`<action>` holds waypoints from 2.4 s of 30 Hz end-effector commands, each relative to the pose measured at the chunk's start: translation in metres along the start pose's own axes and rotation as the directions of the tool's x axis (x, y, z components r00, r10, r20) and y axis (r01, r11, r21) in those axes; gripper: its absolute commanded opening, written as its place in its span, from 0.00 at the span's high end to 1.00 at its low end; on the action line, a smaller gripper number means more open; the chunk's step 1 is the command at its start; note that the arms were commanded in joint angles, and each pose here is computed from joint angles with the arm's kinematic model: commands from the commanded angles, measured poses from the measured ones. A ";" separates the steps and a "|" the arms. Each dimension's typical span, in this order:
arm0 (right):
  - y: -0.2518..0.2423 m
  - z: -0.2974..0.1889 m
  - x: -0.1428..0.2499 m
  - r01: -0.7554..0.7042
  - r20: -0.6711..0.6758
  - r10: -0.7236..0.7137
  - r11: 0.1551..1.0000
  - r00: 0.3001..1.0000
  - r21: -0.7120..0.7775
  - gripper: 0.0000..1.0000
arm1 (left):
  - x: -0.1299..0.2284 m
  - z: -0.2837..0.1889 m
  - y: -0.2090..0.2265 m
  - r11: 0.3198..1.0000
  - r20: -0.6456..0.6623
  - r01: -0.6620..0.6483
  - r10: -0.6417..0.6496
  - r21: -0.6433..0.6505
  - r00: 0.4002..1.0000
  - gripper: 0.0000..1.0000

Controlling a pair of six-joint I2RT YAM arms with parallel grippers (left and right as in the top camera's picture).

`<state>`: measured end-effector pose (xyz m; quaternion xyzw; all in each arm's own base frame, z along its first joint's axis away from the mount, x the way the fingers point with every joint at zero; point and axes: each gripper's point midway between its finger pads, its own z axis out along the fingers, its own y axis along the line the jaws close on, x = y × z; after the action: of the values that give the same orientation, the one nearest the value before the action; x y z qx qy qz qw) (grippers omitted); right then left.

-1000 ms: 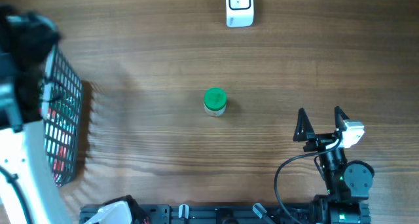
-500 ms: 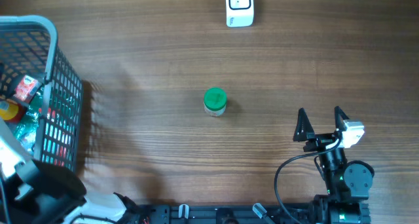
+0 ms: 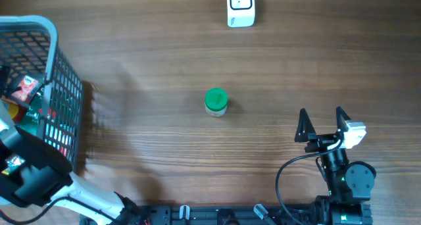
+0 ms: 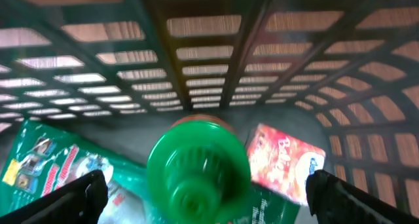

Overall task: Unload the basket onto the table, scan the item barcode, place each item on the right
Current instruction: 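Reach the left gripper into the basket and grasp the red sauce bottle, then carry the sauce bottle with the left gripper and place it beside the jar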

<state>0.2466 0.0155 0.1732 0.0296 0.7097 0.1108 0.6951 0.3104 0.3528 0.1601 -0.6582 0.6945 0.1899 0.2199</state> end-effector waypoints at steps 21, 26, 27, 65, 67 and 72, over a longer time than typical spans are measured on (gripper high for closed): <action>-0.005 0.000 -0.001 -0.012 0.006 0.012 1.000 1.000 0.024 0.00 | -0.005 0.037 0.010 0.994 0.050 0.010 -0.004 -0.110 0.999 0.20; -0.005 0.000 -0.001 -0.012 0.006 0.012 1.000 1.000 0.024 0.00 | 0.011 0.050 0.007 0.994 -0.010 -0.012 0.011 -0.108 1.000 0.40; -0.005 0.000 -0.001 -0.012 0.006 0.012 1.000 1.000 0.024 0.00 | 0.012 0.050 0.008 0.994 -0.014 -0.015 0.013 -0.113 1.000 0.44; -0.005 0.000 -0.001 -0.012 0.006 0.012 1.000 1.000 0.024 0.00 | 0.152 -0.413 -0.064 0.317 0.215 -0.326 0.339 0.890 0.916 0.51; -0.005 0.000 -0.001 -0.012 0.006 0.012 1.000 1.000 0.024 0.00 | 0.185 -0.413 -0.075 0.306 0.231 -0.373 0.413 0.876 0.881 0.51; -0.005 0.000 -0.001 -0.012 0.006 0.012 1.000 1.000 0.024 0.00 | 0.288 -0.423 -0.110 0.185 0.267 -0.455 0.600 0.871 0.754 0.51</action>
<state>0.2466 0.0155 0.1732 0.0298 0.7097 0.1107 0.6951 0.3686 -0.0770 0.3774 -0.2120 0.8549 -0.1975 0.4303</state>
